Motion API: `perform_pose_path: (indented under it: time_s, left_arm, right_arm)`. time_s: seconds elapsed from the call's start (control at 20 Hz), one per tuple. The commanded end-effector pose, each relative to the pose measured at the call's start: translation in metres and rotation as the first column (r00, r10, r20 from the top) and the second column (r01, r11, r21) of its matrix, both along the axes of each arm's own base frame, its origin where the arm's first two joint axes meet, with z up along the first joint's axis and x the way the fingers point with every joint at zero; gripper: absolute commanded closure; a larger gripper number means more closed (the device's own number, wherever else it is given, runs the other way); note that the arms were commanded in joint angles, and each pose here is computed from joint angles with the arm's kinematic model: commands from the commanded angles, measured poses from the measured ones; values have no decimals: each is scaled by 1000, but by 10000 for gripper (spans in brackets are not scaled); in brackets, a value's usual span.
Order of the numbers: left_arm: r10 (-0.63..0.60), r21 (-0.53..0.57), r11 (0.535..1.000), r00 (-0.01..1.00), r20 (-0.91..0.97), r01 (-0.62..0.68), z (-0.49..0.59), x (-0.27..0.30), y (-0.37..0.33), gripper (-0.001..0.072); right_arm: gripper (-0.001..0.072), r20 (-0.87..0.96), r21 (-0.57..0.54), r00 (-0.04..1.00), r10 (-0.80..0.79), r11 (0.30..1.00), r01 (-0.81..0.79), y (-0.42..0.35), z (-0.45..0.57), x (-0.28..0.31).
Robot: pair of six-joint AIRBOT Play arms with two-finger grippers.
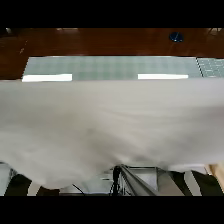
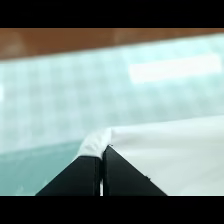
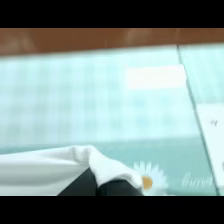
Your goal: Fold the shirts.
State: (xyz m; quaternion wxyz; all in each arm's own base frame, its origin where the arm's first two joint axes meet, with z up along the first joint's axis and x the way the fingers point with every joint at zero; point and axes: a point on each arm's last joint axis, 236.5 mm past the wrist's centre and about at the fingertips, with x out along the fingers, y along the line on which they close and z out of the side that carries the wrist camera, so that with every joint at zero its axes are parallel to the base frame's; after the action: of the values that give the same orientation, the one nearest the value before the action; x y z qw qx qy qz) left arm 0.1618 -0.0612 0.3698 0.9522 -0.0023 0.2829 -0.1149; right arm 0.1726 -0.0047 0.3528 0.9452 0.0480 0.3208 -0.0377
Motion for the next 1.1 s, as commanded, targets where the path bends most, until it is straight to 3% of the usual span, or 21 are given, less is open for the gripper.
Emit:
perform_pose_path:
  time_s: [0.0,0.2,0.3,0.6,0.9,1.05]
  left_arm:
    - [-15,-66,998,989,-148,5,-72,76,18,685]
    - [-157,-287,955,947,-280,74,-152,182,2,684]
    - [-221,-342,932,933,-284,116,-179,229,-14,684]
    - [-155,-364,931,939,-306,35,-252,341,-8,684]
    - [-234,-282,948,924,-302,148,-316,370,-32,684]
    - [-210,-270,954,930,-301,128,-340,385,-35,684]
  right_arm:
    - [692,-293,35,956,20,999,-11,-25,-111,60]
    - [692,-372,157,925,82,987,-25,-35,-185,163]
    - [692,-344,236,932,111,971,-29,-30,-207,205]
    - [691,-255,269,966,39,963,32,-56,-264,295]
    - [691,-232,363,972,44,931,45,-52,-315,337]
    - [691,-275,358,960,60,933,44,-53,-342,338]
